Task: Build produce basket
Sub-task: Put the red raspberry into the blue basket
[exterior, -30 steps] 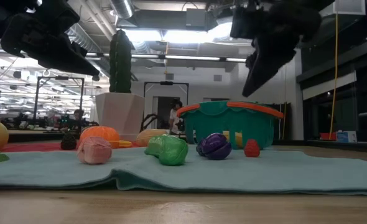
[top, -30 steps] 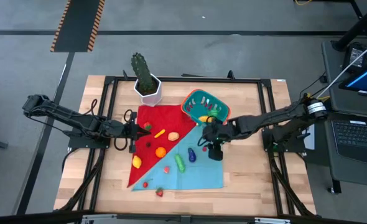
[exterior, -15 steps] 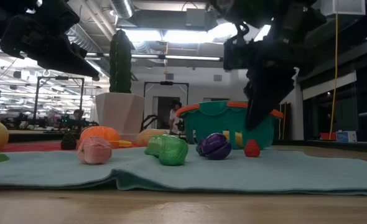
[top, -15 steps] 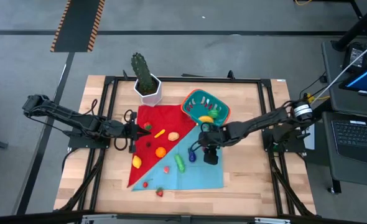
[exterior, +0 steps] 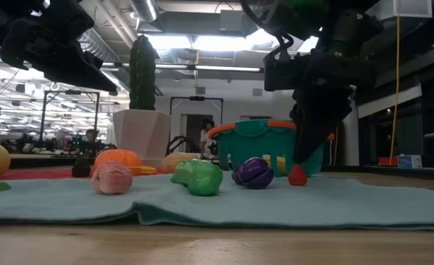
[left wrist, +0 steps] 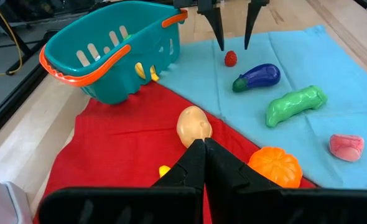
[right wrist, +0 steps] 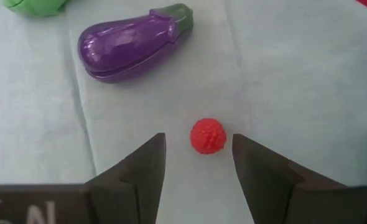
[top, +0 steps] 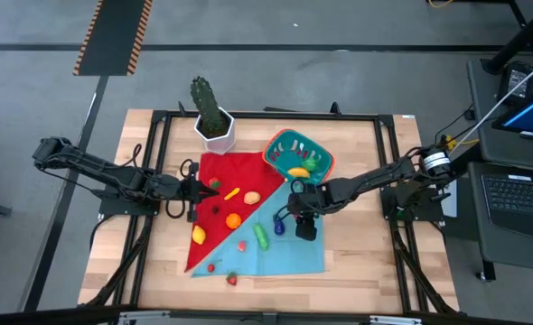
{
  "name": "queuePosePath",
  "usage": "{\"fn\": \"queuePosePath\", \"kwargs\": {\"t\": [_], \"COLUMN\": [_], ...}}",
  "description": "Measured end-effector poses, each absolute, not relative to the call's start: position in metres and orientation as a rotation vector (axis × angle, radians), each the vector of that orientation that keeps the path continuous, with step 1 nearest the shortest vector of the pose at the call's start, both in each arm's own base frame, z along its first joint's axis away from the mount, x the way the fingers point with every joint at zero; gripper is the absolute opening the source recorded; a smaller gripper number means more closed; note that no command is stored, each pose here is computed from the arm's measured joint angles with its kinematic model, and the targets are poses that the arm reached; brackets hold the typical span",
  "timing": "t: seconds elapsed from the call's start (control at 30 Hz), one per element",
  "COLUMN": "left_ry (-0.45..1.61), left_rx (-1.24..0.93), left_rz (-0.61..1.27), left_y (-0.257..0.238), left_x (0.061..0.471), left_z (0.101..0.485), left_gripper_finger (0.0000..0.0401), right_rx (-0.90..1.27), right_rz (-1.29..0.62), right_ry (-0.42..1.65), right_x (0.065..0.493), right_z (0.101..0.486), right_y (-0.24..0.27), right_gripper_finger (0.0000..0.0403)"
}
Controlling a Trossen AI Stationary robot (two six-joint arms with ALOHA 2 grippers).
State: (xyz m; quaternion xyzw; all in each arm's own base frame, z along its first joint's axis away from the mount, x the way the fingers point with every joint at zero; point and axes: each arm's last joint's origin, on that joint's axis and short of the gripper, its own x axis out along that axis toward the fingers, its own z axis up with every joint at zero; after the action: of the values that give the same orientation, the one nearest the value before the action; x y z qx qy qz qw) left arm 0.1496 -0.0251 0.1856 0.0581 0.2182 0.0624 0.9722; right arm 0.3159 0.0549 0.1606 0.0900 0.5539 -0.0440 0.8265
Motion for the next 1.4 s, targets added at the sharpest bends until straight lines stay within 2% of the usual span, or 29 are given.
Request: {"fn": "queuePosePath", "kwargs": {"t": [0.43, 0.93, 1.4], "left_ry": [0.441, 0.441, 0.453], "left_rx": [0.118, 0.118, 0.120], "left_rz": [0.126, 0.126, 0.121], "left_y": [-0.025, -0.025, -0.025], "left_x": [0.150, 0.150, 0.149], "left_z": [0.186, 0.186, 0.184], "left_gripper_finger": [0.0000, 0.0000, 0.0000], "right_rx": [0.171, 0.027, 0.015], "right_rz": [-0.086, -0.059, -0.087], "right_ry": [1.160, 1.175, 1.179], "right_x": [0.319, 0.317, 0.320], "right_z": [0.166, 0.168, 0.160], "right_y": [0.061, 0.066, 0.066], "right_gripper_finger": [0.0185, 0.0148, 0.0147]}}
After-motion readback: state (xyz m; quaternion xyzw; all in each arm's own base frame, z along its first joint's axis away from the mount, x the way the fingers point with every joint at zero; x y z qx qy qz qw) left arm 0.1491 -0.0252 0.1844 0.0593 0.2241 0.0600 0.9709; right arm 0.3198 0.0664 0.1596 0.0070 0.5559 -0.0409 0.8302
